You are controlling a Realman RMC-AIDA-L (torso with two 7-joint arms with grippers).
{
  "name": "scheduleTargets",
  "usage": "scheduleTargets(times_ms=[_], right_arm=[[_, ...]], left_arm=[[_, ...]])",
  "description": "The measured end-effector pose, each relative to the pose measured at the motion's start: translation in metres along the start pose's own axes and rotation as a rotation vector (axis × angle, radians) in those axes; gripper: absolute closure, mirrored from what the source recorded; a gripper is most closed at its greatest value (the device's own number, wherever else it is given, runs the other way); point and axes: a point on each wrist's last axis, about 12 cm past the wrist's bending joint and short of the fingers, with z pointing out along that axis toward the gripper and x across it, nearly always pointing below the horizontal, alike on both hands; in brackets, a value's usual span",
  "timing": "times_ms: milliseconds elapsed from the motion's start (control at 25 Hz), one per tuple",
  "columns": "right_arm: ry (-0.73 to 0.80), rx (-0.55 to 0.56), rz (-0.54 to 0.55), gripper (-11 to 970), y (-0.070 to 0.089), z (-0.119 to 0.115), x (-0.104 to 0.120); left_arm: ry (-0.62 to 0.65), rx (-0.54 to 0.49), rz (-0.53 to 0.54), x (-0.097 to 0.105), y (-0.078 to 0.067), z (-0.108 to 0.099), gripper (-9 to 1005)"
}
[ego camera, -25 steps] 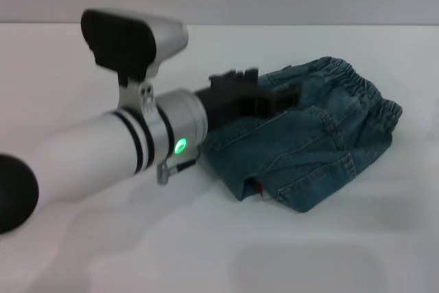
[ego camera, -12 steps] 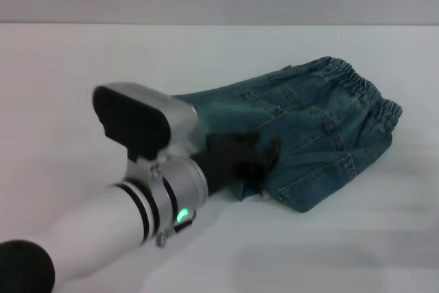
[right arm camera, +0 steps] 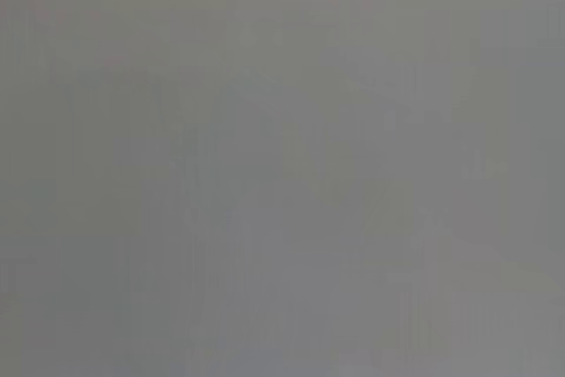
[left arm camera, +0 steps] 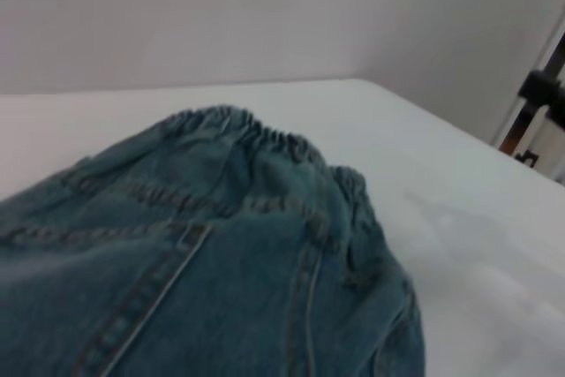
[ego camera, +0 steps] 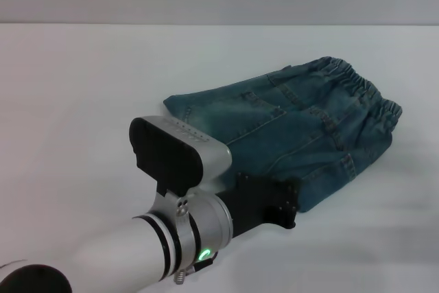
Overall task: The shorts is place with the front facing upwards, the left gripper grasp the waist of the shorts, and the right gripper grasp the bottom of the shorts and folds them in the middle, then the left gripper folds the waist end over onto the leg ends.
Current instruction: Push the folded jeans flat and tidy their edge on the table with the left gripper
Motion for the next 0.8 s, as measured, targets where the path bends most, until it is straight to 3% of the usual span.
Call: scheduleTargets(times_ms=[160, 800], right_arm=[[-0.003, -0.003, -0.001, 960, 0.0, 0.001, -0.001], [-0.028, 0.025, 0.007, 955, -0.005, -0.006, -0.008]], left_arm=[[0.014, -0.018, -0.026, 0.002, 0.01, 0.002, 998], [0.04, -0.137, -0.067, -0.017, 0.067, 0.024, 986]])
